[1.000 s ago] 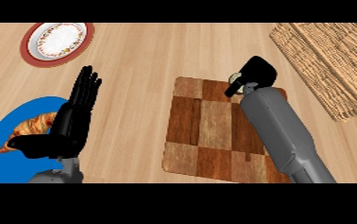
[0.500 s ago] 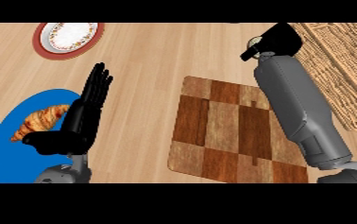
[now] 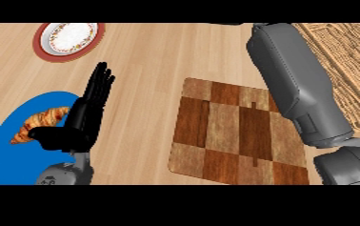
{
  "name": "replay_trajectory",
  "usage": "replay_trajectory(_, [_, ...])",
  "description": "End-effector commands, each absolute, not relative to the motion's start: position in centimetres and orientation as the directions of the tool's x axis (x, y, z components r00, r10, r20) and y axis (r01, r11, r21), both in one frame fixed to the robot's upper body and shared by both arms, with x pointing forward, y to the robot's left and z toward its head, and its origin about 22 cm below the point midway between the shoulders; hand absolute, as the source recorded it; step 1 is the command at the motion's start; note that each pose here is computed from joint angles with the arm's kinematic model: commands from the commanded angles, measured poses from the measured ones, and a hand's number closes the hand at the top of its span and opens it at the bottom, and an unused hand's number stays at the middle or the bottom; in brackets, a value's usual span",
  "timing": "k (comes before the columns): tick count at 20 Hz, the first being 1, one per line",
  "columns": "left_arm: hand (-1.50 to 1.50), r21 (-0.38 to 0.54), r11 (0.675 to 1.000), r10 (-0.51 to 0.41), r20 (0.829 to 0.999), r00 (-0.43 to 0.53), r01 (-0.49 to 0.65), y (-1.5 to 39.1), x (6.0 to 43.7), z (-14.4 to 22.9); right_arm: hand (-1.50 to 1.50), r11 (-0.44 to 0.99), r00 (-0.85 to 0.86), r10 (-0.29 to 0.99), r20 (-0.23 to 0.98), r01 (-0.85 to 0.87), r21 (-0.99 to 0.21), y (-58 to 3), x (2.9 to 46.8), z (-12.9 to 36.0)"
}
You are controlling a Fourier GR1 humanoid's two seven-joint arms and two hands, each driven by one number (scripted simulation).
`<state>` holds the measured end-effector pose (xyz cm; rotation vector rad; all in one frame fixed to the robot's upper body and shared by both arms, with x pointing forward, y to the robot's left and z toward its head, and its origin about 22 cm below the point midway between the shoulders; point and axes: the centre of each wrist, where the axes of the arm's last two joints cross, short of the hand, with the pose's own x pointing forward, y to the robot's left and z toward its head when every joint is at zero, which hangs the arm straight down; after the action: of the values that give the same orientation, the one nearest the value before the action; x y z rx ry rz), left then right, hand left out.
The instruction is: Pick the cupcake from the cutting board and place it in the basket
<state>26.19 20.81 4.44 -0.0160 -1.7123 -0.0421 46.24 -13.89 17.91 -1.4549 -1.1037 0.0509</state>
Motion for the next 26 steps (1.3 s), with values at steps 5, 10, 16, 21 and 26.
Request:
replay_trajectory(5, [0.00,0.009,1.000,-0.008,0.993,-0.122,0.005,20.6,26.0,3.4,1.50,0.183,0.582,0.424,0.694,0.696,-0.695,-12.2,47.2,21.0])
replay_trajectory(10, [0.00,0.023,1.000,-0.024,0.991,-0.131,-0.007,22.1,25.7,4.2,1.50,0.080,0.689,0.375,0.620,0.642,-0.763,-13.9,47.9,21.0])
replay_trajectory(16, [0.00,0.019,0.999,-0.022,0.994,-0.110,-0.030,22.4,25.6,3.6,1.50,-0.006,0.774,0.355,0.525,0.563,-0.826,-14.3,48.1,19.1])
replay_trajectory(21, [0.00,0.020,0.998,-0.027,0.991,-0.129,-0.052,22.5,25.3,3.9,1.50,0.007,0.742,0.339,0.578,0.613,-0.790,-17.4,48.0,17.4])
replay_trajectory(26, [0.00,0.027,0.998,-0.032,0.994,-0.106,-0.050,22.3,25.9,3.4,1.50,-0.007,0.750,0.330,0.573,0.609,-0.793,-17.2,48.0,17.6])
